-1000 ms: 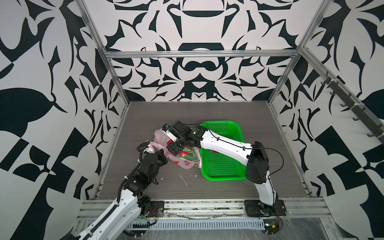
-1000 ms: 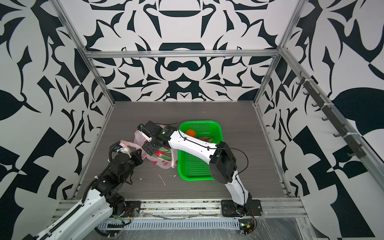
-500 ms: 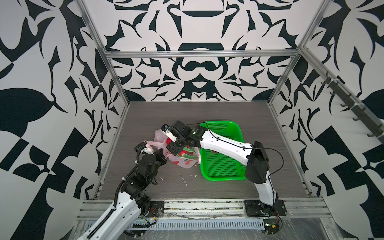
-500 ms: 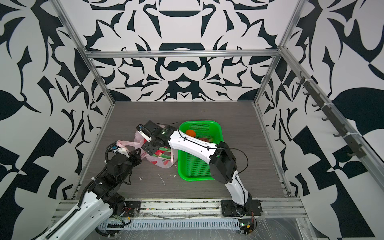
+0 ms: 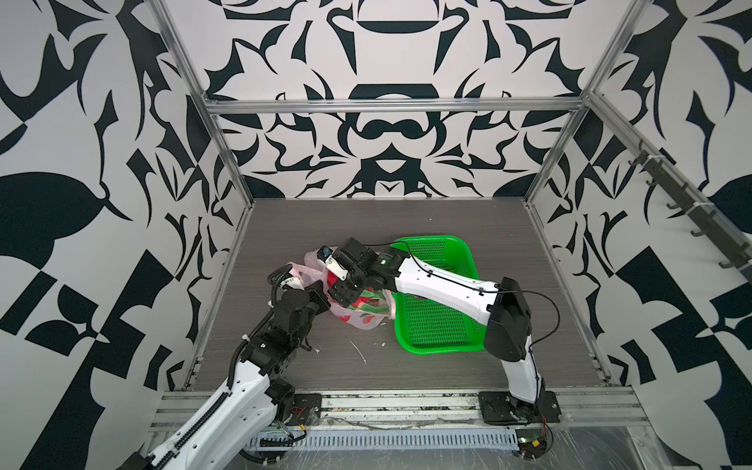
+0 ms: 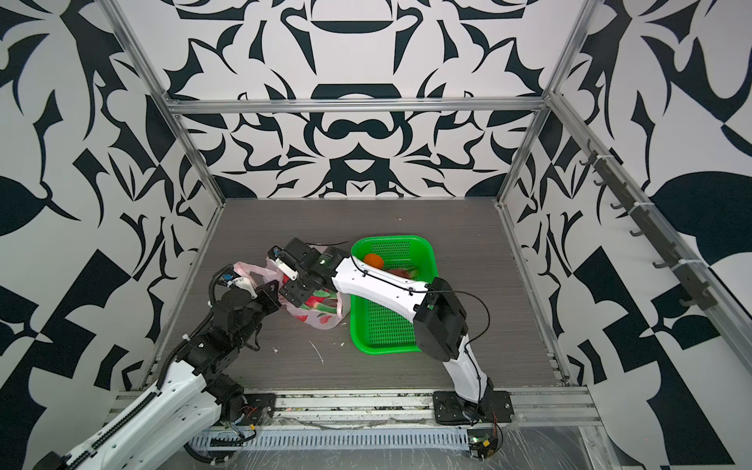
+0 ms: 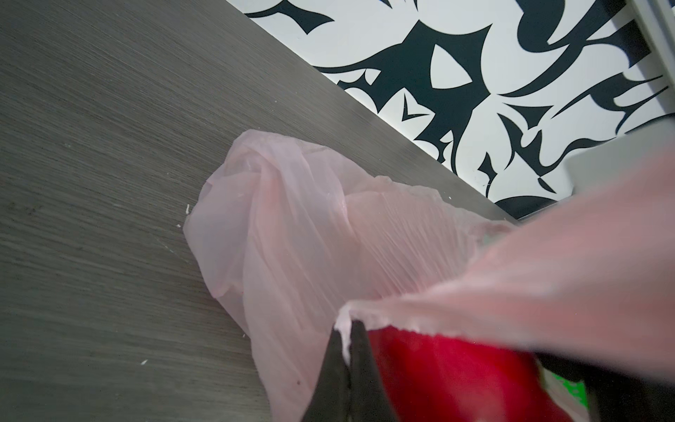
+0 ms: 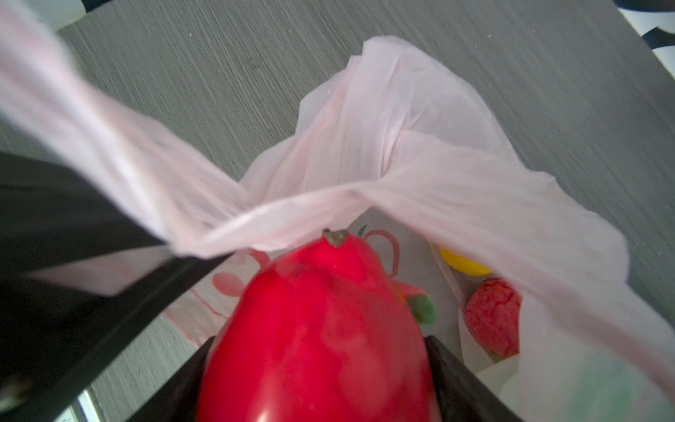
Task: Untie the knot of the plastic bag and take out the fruit
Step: Pick up the fruit from the plastic bag.
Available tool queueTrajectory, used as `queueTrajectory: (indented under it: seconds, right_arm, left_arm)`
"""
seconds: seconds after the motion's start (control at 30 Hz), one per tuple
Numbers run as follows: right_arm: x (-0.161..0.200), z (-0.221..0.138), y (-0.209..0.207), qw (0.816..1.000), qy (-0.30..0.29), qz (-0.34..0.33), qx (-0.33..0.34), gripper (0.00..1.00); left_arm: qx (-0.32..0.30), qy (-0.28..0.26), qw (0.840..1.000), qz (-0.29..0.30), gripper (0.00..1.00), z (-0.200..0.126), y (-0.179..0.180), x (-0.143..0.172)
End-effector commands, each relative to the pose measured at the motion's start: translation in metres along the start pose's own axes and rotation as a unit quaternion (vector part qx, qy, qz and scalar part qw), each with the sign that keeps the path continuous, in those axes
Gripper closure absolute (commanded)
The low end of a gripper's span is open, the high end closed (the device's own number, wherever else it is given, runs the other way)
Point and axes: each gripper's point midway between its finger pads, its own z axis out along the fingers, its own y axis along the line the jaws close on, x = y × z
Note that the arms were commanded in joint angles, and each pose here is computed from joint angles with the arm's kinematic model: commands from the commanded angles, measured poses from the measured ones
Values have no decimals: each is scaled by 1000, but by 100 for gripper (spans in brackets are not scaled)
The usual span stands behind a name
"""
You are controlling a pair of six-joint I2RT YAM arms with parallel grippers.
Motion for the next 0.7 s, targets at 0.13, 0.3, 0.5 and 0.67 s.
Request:
queueTrajectory:
  seconds: [0.13, 0.3, 0.5, 0.67]
  right_arm:
    - [-47, -60, 3, 996, -94, -4, -2, 98]
    - [-53, -66, 3, 994, -106, -3, -2, 98]
    - [-63, -72, 4, 992, -127, 0, -5, 98]
    - [-74, -75, 4, 990, -144, 3, -5, 98]
  left_arm:
    - [20, -24, 1000, -5, 100, 2, -14, -15]
    - [15, -21, 1000, -2, 100, 2, -11, -12]
    - [13, -14, 1000, -4, 100, 1, -6, -5]
    - [11, -7, 1000, -8, 100, -1, 0, 2]
